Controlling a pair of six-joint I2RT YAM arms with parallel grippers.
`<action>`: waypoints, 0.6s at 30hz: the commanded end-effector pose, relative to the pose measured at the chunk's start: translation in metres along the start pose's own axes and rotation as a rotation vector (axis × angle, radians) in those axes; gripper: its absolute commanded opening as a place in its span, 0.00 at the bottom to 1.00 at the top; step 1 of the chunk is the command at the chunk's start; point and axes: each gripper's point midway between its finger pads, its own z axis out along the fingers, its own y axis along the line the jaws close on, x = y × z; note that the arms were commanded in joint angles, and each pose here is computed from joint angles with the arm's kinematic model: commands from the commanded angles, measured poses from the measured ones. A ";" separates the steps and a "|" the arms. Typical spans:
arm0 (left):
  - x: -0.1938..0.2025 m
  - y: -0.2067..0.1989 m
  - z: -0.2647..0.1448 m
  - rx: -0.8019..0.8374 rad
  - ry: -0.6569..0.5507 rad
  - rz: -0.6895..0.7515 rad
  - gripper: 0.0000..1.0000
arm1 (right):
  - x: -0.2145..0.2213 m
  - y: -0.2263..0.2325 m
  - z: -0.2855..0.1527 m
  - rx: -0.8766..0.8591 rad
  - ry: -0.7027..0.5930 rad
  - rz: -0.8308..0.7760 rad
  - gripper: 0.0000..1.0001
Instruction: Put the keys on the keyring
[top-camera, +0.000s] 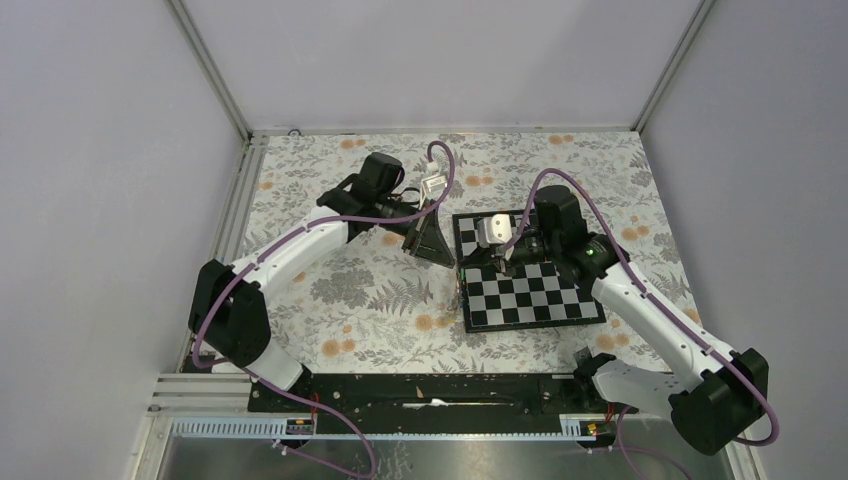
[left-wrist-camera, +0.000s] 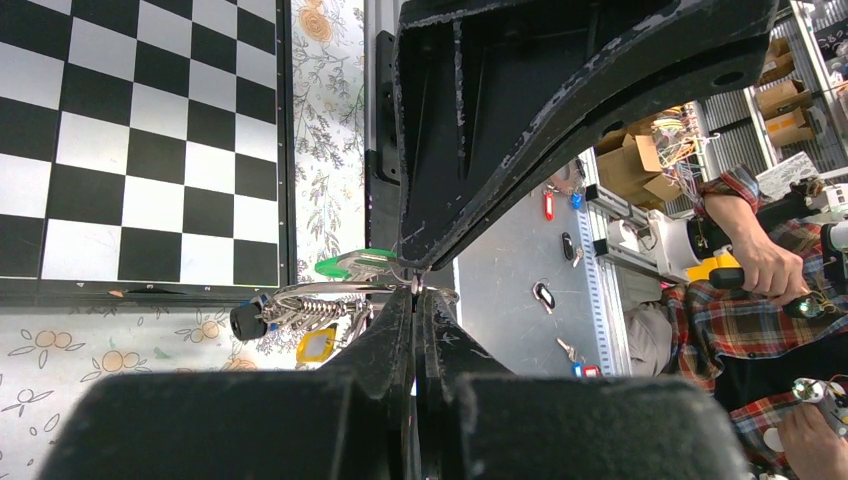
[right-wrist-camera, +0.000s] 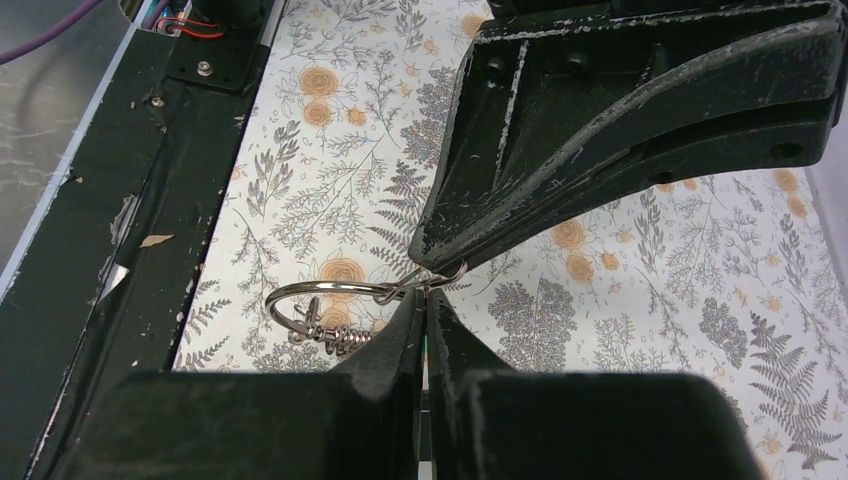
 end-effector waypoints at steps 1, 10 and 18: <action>-0.012 0.002 0.005 0.007 -0.022 0.067 0.00 | -0.023 0.001 0.008 -0.034 -0.075 -0.065 0.00; -0.011 0.002 0.005 0.002 -0.023 0.065 0.00 | -0.022 -0.001 0.010 -0.028 -0.069 -0.056 0.00; -0.010 0.003 0.005 -0.001 -0.022 0.064 0.00 | -0.022 -0.003 0.010 -0.014 -0.066 -0.051 0.00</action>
